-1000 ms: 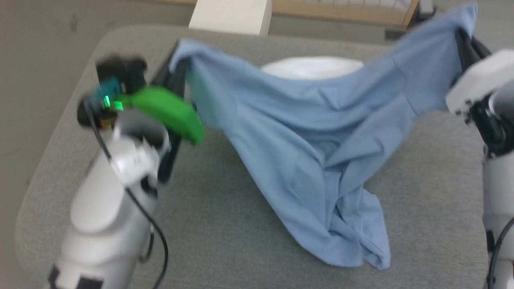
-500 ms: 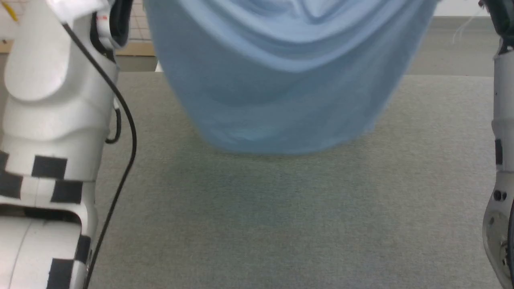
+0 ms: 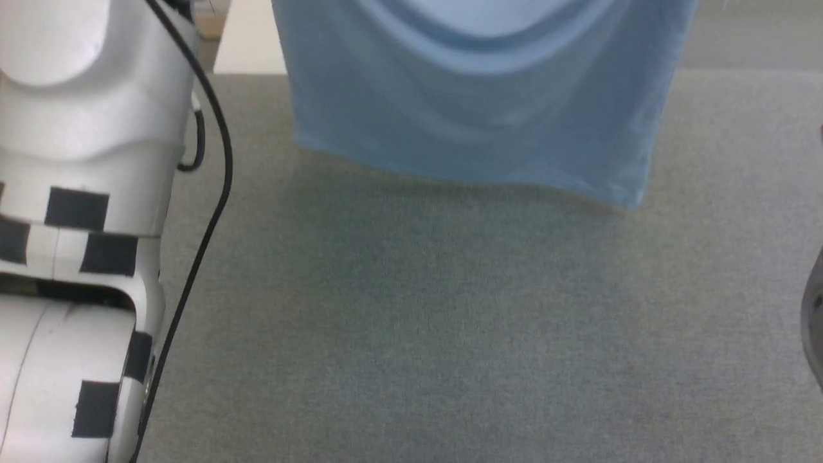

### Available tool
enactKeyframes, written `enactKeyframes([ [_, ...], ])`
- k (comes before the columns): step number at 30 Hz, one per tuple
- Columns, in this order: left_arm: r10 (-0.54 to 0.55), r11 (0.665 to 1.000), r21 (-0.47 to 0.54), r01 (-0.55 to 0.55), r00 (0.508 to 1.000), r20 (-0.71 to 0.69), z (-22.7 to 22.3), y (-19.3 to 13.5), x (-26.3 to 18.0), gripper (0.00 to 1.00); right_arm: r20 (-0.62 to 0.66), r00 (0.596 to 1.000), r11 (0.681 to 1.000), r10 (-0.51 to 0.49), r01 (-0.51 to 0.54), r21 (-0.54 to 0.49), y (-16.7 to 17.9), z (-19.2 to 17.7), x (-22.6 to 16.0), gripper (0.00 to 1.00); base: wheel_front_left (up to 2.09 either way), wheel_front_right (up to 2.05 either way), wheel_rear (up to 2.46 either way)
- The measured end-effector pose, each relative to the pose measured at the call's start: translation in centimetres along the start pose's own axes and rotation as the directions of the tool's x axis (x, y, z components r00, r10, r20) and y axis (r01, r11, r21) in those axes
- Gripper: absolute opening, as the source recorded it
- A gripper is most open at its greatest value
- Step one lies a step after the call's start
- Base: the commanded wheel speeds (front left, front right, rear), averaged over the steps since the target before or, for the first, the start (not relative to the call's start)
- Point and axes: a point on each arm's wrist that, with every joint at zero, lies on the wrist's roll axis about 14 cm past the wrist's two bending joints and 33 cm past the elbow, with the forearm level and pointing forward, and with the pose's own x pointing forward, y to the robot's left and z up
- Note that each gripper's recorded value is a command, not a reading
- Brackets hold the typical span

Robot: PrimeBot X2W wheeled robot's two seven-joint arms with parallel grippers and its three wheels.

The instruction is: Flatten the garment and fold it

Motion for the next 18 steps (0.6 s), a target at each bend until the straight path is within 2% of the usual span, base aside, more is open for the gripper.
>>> enactKeyframes([
  [7,0.008,1.000,-0.027,-0.007,0.999,0.046,-2.9,-0.5,3.5,0.00,-0.020,1.000,0.999,-0.011,0.010,-0.043,-0.5,-4.0,3.4,0.00,0.00,0.00,0.00],
  [12,0.019,0.999,-0.030,-0.014,0.986,0.165,-3.4,-0.7,5.9,0.00,0.068,0.998,0.991,-0.009,0.018,-0.136,-0.6,-4.7,5.8,0.00,0.00,0.00,0.00],
  [15,0.033,0.999,-0.042,-0.022,0.952,0.304,-2.2,-0.5,7.2,0.00,0.174,0.985,0.967,0.017,0.029,-0.254,-0.6,-4.0,7.3,0.00,0.00,0.00,0.00],
  [18,0.043,0.998,-0.063,-0.021,0.932,0.361,-2.8,-0.2,8.1,0.00,0.230,0.972,0.939,0.043,0.039,-0.343,-0.7,-4.6,8.5,0.00,0.00,0.00,0.00],
])
